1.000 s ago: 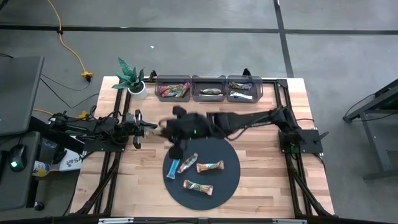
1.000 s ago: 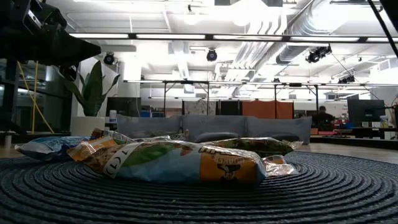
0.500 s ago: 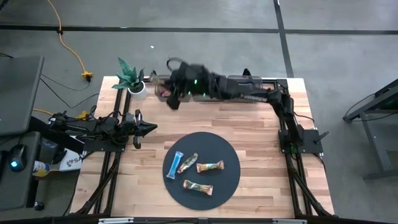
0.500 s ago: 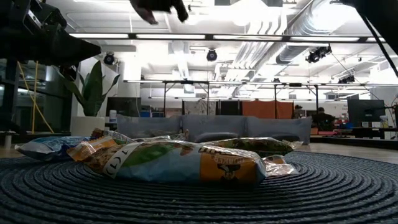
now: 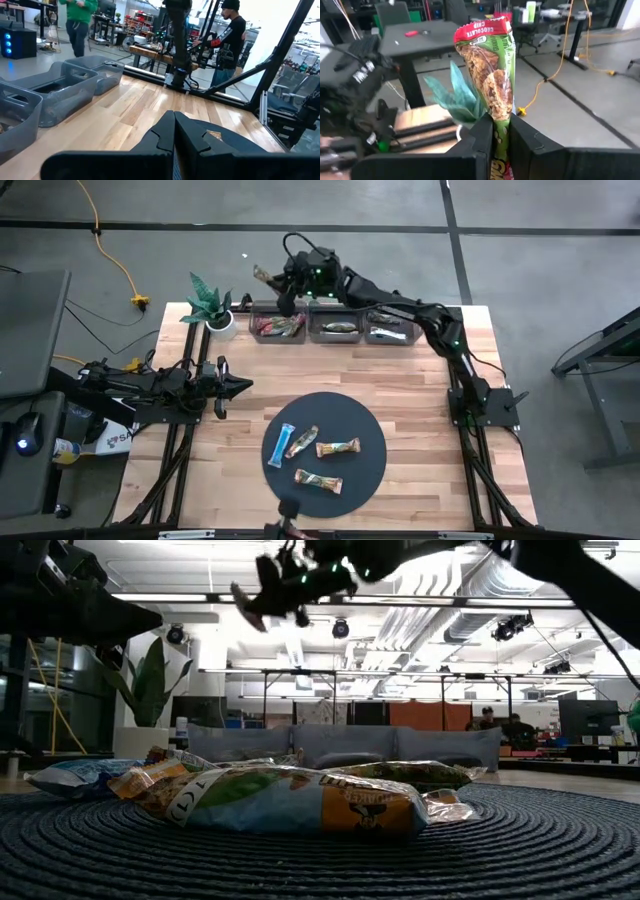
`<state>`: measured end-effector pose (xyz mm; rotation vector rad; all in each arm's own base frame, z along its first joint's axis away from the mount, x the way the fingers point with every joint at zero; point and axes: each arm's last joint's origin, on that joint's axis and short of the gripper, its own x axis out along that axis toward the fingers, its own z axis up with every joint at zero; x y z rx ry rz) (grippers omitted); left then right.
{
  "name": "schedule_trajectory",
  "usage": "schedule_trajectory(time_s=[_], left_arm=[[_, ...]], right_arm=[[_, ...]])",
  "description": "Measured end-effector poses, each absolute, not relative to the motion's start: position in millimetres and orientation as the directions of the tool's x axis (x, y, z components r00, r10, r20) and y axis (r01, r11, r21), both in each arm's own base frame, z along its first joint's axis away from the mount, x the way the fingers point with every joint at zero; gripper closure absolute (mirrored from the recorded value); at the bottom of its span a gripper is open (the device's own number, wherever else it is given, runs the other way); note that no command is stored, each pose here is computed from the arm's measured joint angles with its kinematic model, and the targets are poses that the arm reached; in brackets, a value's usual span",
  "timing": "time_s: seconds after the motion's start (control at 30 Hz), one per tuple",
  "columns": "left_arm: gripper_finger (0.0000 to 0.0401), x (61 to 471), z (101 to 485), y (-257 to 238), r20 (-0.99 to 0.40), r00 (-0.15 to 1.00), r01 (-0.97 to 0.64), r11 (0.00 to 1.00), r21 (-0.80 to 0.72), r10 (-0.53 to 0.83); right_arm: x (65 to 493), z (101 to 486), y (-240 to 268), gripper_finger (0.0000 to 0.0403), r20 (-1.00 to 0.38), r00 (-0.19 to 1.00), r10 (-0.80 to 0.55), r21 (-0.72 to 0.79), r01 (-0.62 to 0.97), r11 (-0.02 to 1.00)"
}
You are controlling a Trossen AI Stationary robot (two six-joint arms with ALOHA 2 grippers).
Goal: Pick and place Granola Bars by type
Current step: Put the red granola bar into the left black bin
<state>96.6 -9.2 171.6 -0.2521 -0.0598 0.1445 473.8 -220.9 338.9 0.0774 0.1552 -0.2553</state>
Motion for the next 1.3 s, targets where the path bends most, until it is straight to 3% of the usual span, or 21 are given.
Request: schedule_trajectory(time_s=[0.27,0.5,0.87,1.3], left_arm=[[0.04,96.6,171.5,-9.2,0.04,0.988,-0.136,0.958,-0.252,0.15],[0.04,96.6,171.5,-9.2,0.04,0.988,-0.136,0.958,-0.252,0.15],[0.04,96.6,171.5,-9.2,0.04,0.988,-0.136,0.958,-0.252,0.151],[0.04,96.6,171.4,-9.2,0.04,0.988,-0.136,0.958,-0.252,0.151]], right_arm=[[498.1,267.8,-236.8,0.037,-0.265,0.95,-0.165,0.153,0.21,0.966],[506.4,233.4,-239.9,0.037,-0.325,0.938,-0.118,0.213,0.194,0.957],[496.4,208.0,-245.3,0.037,-0.508,0.857,-0.09,0.292,0.27,0.918],[487.1,200.9,-252.8,0.0367,-0.58,0.81,-0.085,0.301,0.31,0.902]])
